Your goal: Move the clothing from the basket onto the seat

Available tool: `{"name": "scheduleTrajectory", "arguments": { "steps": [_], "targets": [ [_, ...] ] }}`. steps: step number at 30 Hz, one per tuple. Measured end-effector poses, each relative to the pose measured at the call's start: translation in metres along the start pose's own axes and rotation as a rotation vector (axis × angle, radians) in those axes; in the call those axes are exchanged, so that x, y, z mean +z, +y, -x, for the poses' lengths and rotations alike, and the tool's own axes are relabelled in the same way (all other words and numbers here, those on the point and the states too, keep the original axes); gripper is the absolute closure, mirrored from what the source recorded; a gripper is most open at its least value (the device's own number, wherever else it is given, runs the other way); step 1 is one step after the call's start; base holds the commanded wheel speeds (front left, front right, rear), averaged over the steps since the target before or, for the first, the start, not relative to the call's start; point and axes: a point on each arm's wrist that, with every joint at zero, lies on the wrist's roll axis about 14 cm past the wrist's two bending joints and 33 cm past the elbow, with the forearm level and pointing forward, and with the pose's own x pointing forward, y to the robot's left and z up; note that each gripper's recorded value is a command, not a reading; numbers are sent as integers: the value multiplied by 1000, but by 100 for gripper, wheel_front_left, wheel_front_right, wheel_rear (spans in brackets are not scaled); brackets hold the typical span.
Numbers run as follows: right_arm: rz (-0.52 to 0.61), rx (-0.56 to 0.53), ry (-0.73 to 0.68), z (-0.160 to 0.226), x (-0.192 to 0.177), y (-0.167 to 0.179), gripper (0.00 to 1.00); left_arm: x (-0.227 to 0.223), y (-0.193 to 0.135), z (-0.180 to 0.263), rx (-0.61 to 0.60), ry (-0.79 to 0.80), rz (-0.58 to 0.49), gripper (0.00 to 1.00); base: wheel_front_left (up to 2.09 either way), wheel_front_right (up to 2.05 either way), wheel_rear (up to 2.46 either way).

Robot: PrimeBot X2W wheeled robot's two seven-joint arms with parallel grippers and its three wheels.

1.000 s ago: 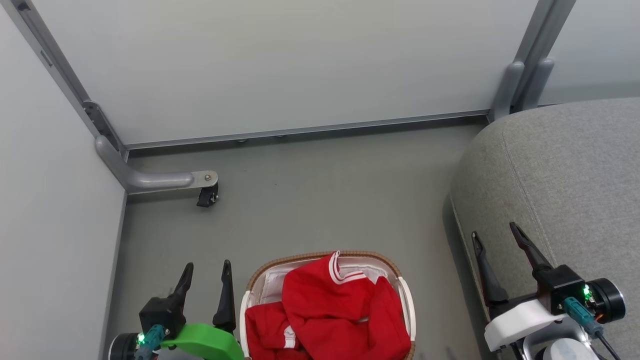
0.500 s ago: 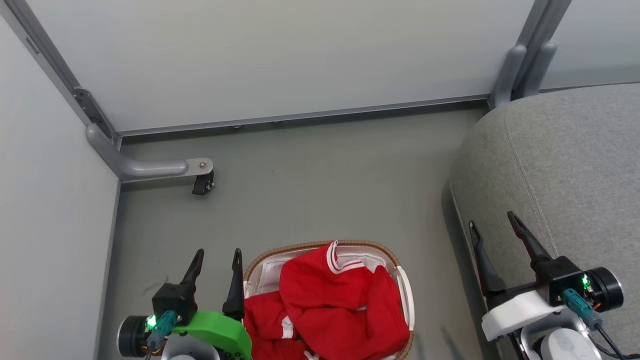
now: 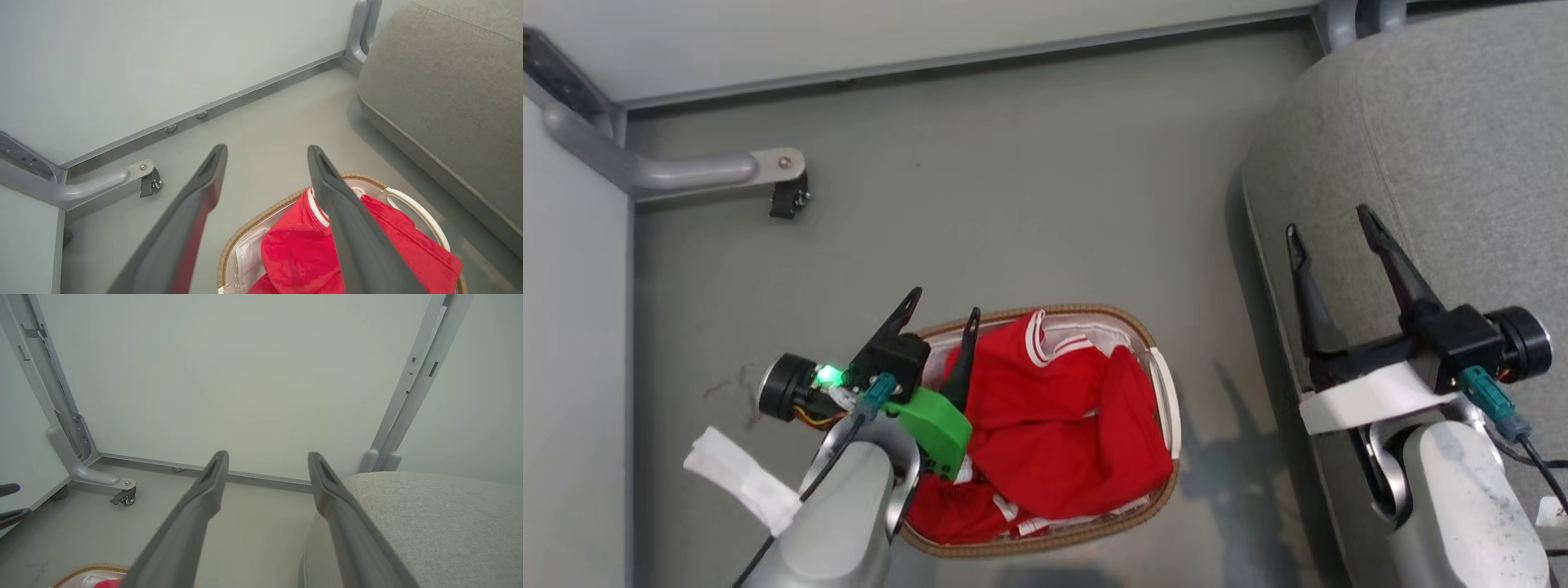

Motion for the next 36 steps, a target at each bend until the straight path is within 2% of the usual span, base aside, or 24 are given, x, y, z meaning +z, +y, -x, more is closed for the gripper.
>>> {"name": "scheduleTrajectory", "arguments": {
  "steps": [9,20,25,36],
  "targets": [
    [-11,-61,51,-26,-39,-28,0,-85,-17,-50,-186,269,-106,0,0,0,0],
    [-24,-126,175,-20,-96,-54,0,-165,-45,-81,-349,464,-142,0,0,0,0],
    [-20,-149,218,-14,-112,-64,0,-187,-56,-91,-388,511,-136,0,0,0,0],
    [-8,-182,272,-4,-130,-77,0,-222,-56,-102,-367,609,-156,0,0,0,0]
  ]
}}
